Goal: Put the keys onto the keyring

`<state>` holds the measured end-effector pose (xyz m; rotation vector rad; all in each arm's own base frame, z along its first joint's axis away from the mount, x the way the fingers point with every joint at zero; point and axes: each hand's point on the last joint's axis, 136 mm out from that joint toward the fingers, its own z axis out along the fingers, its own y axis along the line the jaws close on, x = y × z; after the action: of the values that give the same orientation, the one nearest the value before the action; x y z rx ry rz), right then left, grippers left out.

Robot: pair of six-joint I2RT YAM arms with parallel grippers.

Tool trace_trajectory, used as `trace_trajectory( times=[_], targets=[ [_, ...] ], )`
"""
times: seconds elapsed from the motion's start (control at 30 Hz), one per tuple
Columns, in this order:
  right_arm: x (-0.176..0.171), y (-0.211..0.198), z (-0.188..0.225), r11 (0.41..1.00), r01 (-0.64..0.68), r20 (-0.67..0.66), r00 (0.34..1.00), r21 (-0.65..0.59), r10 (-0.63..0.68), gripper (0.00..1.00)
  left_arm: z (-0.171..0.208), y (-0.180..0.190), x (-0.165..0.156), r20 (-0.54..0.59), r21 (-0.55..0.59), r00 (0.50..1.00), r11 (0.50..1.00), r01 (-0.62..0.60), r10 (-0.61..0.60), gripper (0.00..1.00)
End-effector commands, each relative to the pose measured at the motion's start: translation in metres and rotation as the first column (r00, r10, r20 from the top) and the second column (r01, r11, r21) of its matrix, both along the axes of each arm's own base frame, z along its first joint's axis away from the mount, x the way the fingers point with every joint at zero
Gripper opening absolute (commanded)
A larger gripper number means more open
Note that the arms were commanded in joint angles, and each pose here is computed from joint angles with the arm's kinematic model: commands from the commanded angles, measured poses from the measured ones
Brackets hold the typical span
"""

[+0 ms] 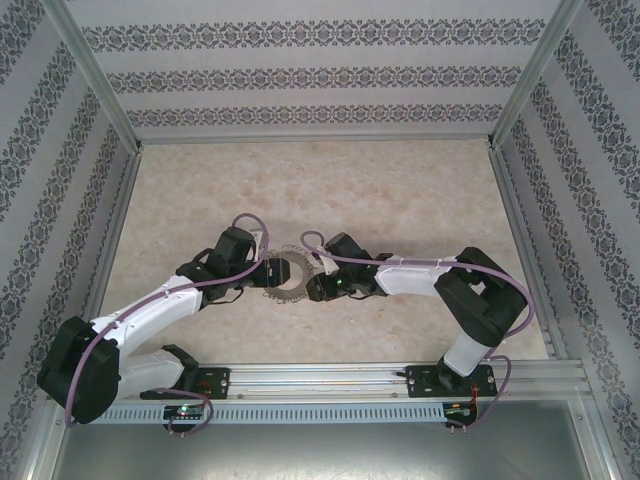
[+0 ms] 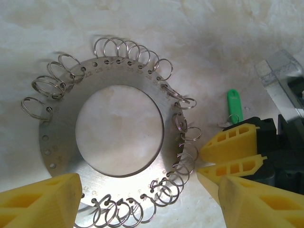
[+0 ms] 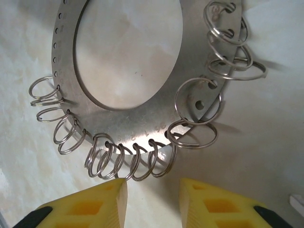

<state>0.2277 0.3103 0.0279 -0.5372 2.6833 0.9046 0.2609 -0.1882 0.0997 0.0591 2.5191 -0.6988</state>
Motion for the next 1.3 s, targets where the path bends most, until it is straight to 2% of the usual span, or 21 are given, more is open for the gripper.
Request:
trace_trajectory(
  times=[0.0,0.2,0.9,1.27],
  targets=[
    [0.009,-0.003,0.002,0.999,0.041,-0.001,0.999,0.026,-0.041,0.34,0.009,-0.005,0.004,0.028,0.005,0.999,1.0,0.025,-0.025,0.76],
    [0.011,0.004,-0.003,0.998,0.039,-0.028,0.999,0.055,-0.038,0.28,0.012,-0.004,0.003,0.034,0.005,0.999,1.0,0.024,-0.024,0.76],
    [0.009,0.007,-0.012,0.998,0.036,-0.049,0.998,0.056,-0.033,0.22,0.013,0.002,0.0,0.045,0.028,0.999,0.999,0.018,-0.02,0.76],
    [0.011,0.007,0.0,0.997,0.018,-0.007,1.0,0.069,-0.018,0.08,0.016,0.002,0.001,0.052,0.025,0.998,0.999,0.022,-0.023,0.76]
  ],
)
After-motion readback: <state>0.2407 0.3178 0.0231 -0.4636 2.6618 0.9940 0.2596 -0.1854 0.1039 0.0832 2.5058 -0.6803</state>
